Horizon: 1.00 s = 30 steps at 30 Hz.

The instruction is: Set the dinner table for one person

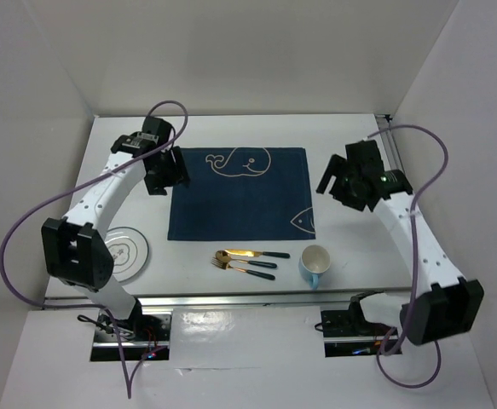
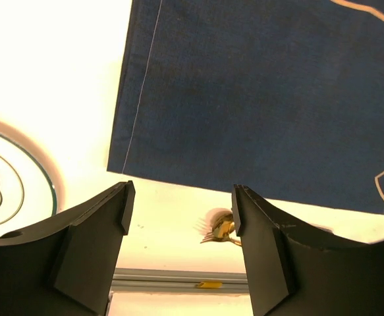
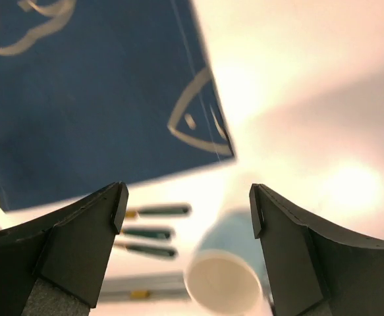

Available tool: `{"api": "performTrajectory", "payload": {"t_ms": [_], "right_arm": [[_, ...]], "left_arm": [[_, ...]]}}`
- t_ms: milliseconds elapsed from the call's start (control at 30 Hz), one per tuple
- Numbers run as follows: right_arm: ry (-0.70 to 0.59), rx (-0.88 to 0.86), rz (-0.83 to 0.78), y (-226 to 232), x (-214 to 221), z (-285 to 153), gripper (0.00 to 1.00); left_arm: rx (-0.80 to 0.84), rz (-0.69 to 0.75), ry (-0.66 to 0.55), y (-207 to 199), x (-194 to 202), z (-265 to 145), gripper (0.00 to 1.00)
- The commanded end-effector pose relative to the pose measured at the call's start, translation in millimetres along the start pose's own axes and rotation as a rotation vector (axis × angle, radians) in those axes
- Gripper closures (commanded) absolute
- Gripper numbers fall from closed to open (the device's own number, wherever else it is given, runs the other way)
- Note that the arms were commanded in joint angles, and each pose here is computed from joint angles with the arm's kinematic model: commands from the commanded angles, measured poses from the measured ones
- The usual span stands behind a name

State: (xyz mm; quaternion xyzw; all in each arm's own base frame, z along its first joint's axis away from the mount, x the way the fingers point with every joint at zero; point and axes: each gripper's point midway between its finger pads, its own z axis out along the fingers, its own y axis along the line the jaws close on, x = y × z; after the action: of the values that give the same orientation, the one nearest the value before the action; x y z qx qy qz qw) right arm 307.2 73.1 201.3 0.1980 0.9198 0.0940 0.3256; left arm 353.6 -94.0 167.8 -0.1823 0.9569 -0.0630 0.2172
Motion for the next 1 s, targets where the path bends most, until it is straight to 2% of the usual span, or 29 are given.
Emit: {"api": "performTrajectory", "payload": {"t_ms": [0, 67, 133, 200, 333, 467, 967], "right_arm": [[0.135, 0.112, 0.081, -39, 58, -25, 0.13], [0.130, 0.101, 0.144, -45, 70, -42, 0.13], [0.181, 0.115, 0.190, -54, 93, -47, 0.13], [0.191, 0.060, 0.206, -53, 107, -54, 0.13], [0.229, 0.037, 0.262, -61, 135, -54, 0.16], [0.221, 0.030, 0.264, -61, 134, -55, 0.17], [0.297, 0.097, 0.251, -67, 146, -35, 0.35]], "left_arm": [[0.002, -0.014, -0.021, 4, 1, -22, 0.22], [0.028, -0.005, -0.044, 2, -1, -33, 0.22], [0.040, 0.003, -0.054, 0, 0, -38, 0.22], [0.041, 0.011, -0.057, 1, 1, -43, 0.22], [0.050, 0.030, -0.061, 1, 7, -47, 0.22], [0.059, 0.048, -0.066, 0, 11, -52, 0.22], [0.045, 0.048, -0.061, 3, 12, -48, 0.23]]}}
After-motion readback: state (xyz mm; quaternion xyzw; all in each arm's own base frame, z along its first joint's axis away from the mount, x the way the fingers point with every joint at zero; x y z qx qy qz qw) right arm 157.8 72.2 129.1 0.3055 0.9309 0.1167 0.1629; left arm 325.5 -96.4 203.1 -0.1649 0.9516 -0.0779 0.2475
